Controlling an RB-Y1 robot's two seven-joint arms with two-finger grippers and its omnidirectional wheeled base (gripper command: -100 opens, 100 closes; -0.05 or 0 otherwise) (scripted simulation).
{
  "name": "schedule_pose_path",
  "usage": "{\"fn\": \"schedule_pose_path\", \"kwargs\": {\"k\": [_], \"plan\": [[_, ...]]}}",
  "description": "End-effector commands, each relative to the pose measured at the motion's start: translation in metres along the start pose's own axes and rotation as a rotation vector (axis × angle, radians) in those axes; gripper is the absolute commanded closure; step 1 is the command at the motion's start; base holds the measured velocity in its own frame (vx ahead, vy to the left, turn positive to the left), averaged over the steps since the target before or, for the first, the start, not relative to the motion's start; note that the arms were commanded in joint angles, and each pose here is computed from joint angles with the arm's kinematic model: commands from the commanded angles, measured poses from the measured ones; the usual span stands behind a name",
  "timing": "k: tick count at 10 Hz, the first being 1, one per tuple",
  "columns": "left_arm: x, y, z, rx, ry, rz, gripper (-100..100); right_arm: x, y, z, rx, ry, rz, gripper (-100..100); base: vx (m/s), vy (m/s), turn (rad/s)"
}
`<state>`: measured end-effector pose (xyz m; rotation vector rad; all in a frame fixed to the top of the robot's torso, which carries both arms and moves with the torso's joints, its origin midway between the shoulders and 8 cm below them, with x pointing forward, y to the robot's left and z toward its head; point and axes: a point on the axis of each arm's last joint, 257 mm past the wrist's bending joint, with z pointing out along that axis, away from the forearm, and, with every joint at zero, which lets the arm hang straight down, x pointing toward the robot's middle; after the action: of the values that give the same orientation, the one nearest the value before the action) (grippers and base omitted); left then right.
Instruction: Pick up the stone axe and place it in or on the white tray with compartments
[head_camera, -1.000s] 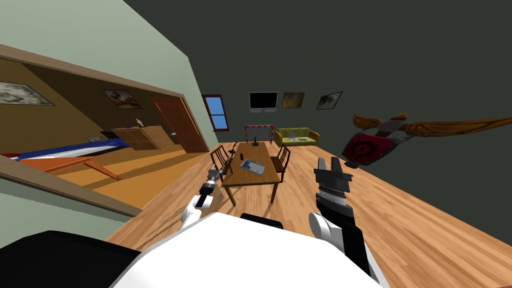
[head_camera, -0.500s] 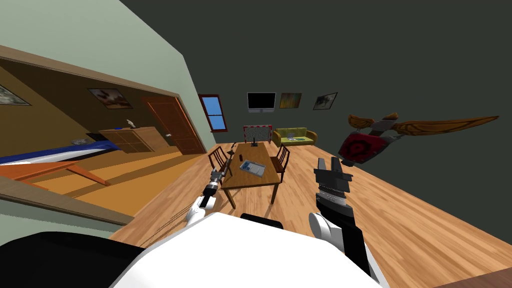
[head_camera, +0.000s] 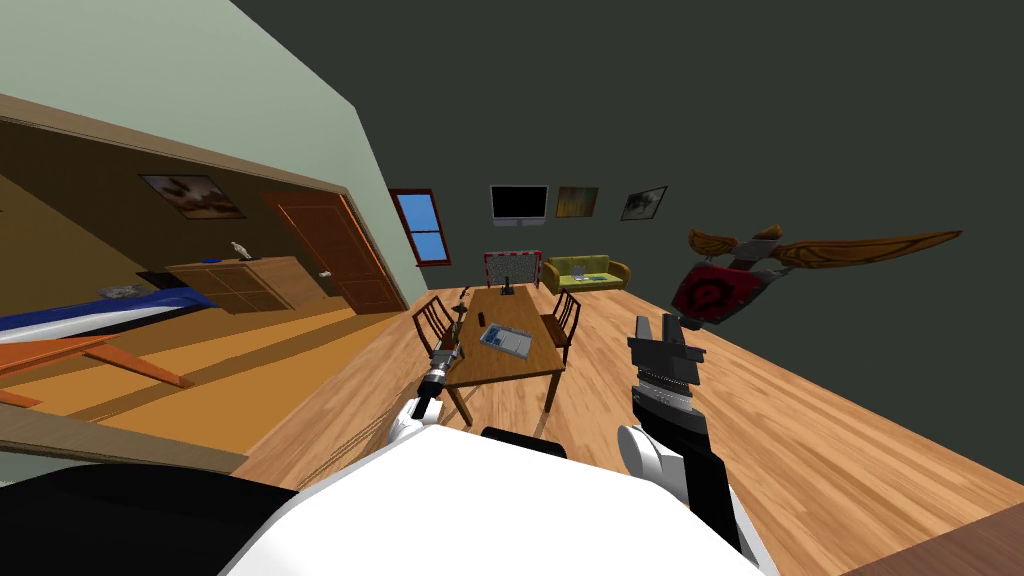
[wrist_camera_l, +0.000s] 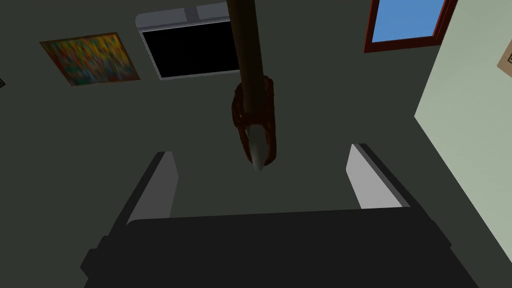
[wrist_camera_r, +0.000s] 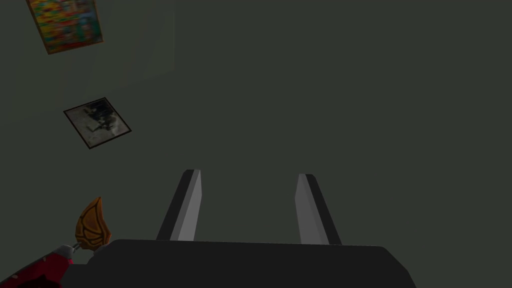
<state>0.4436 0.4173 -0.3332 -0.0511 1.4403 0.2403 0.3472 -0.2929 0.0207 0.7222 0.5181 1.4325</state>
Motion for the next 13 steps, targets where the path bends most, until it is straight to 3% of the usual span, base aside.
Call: {"fn": "schedule_pose_path", "kwargs": {"k": [1,2,4,7,9,10,11,12,13], "plan": [[0.018,-0.018,-0.009,-0.005,0.038,-0.014,-100,0.000,0.000,0.000,0.000,0.000,0.000,0,0.072,0.125,-0.040],[0.019,-0.018,-0.009,-0.005,0.038,-0.014,-100,0.000,0.000,0.000,0.000,0.000,0.000,0,0.039,0.092,-0.018],[0.038,-0.043,-0.018,-0.009,0.085,-0.046,-100,0.000,0.000,0.000,0.000,0.000,0.000,0,0.045,0.091,-0.011],[0.046,-0.055,-0.022,-0.011,0.103,-0.064,-100,0.000,0.000,0.000,0.000,0.000,0.000,0,0.030,0.070,-0.006],[0.055,-0.077,-0.029,-0.013,0.129,-0.098,-100,0.000,0.000,0.000,0.000,0.000,0.000,0,0.027,0.069,0.002],[0.052,-0.069,-0.025,-0.013,0.122,-0.089,-100,0.000,0.000,0.000,0.000,0.000,0.000,0,0.020,0.038,-0.006],[0.053,-0.069,-0.025,-0.013,0.123,-0.090,0,0.000,0.000,0.000,0.000,0.000,0.000,0,0.003,0.007,0.000],[0.050,-0.078,-0.024,0.008,0.120,-0.089,-100,0.000,0.000,0.000,0.000,0.000,0.000,0,0.027,0.008,0.172],[0.049,-0.086,-0.023,0.026,0.117,-0.088,-100,0.000,0.000,0.000,0.000,0.000,0.000,0,0.062,0.005,0.236]]}}
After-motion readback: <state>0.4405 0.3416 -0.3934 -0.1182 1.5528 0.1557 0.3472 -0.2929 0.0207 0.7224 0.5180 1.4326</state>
